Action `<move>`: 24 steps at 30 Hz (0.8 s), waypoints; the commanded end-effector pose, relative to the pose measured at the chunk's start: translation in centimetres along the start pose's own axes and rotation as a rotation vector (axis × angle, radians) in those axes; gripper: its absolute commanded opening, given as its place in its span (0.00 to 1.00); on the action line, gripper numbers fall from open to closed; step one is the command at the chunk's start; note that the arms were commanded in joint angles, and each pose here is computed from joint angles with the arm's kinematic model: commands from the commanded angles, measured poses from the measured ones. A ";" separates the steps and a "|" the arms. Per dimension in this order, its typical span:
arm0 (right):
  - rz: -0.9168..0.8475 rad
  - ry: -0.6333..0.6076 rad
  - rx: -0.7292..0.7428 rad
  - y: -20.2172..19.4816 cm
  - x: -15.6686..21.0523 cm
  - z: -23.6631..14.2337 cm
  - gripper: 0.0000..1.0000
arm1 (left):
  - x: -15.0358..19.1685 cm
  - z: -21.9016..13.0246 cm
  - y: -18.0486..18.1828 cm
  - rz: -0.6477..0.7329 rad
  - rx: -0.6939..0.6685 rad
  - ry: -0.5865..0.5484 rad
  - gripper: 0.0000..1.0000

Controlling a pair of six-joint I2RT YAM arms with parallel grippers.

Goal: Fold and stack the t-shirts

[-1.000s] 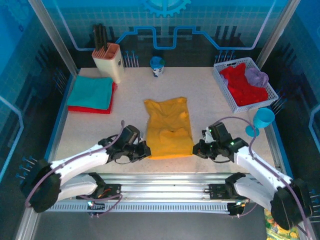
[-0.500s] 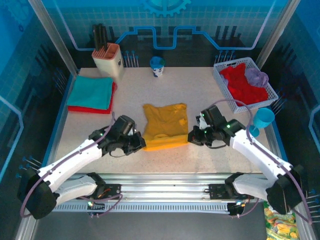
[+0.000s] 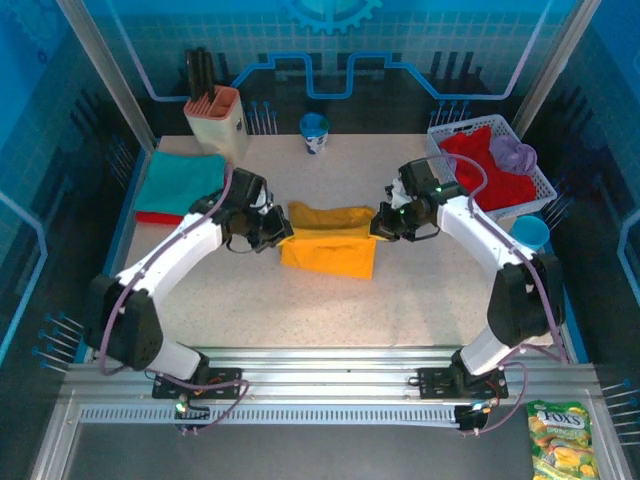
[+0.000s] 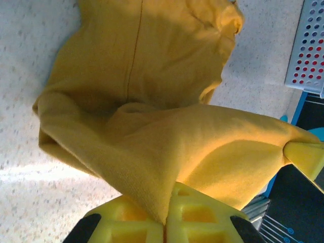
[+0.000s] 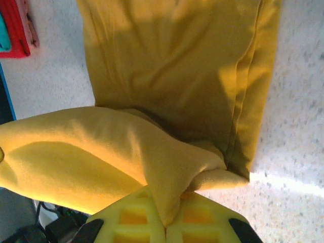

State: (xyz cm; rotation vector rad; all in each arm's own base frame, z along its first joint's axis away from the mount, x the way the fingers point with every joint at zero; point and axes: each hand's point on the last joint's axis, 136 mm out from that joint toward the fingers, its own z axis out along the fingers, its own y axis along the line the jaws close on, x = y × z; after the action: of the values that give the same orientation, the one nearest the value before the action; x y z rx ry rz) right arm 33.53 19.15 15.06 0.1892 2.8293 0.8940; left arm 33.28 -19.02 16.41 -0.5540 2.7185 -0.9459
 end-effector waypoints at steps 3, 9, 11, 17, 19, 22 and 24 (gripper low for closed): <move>0.006 0.041 -0.022 -0.2 -2.6 1.6 0.00 | -3.2 1.8 -1.3 0.024 0.035 0.050 0.00; 0.046 0.045 -0.045 -0.6 -5.3 3.2 0.00 | -6.4 4.6 -1.0 -0.004 0.042 0.076 0.00; 0.055 0.047 -0.047 -0.8 -6.0 3.6 0.00 | -7.4 5.2 -0.7 -0.012 0.042 0.077 0.00; 0.089 0.057 -0.057 -1.4 -7.8 5.2 0.01 | -9.9 6.9 0.1 -0.035 0.064 0.081 0.03; 0.100 0.065 -0.060 -1.6 -8.3 5.7 0.01 | -10.5 7.7 0.1 -0.036 0.070 0.089 0.05; 0.113 0.065 -0.057 -2.0 -9.0 6.4 0.01 | -11.3 8.6 -0.1 -0.029 0.077 0.089 0.09; 0.122 0.056 -0.061 -2.2 -9.6 6.5 0.00 | -12.0 9.1 -0.4 -0.021 0.088 0.085 0.10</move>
State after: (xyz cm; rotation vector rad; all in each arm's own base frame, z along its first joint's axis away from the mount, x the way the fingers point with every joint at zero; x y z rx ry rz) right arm 42.94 19.60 9.23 0.3043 2.8880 0.9802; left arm 45.66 -18.73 9.62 -0.6114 2.7720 -1.0467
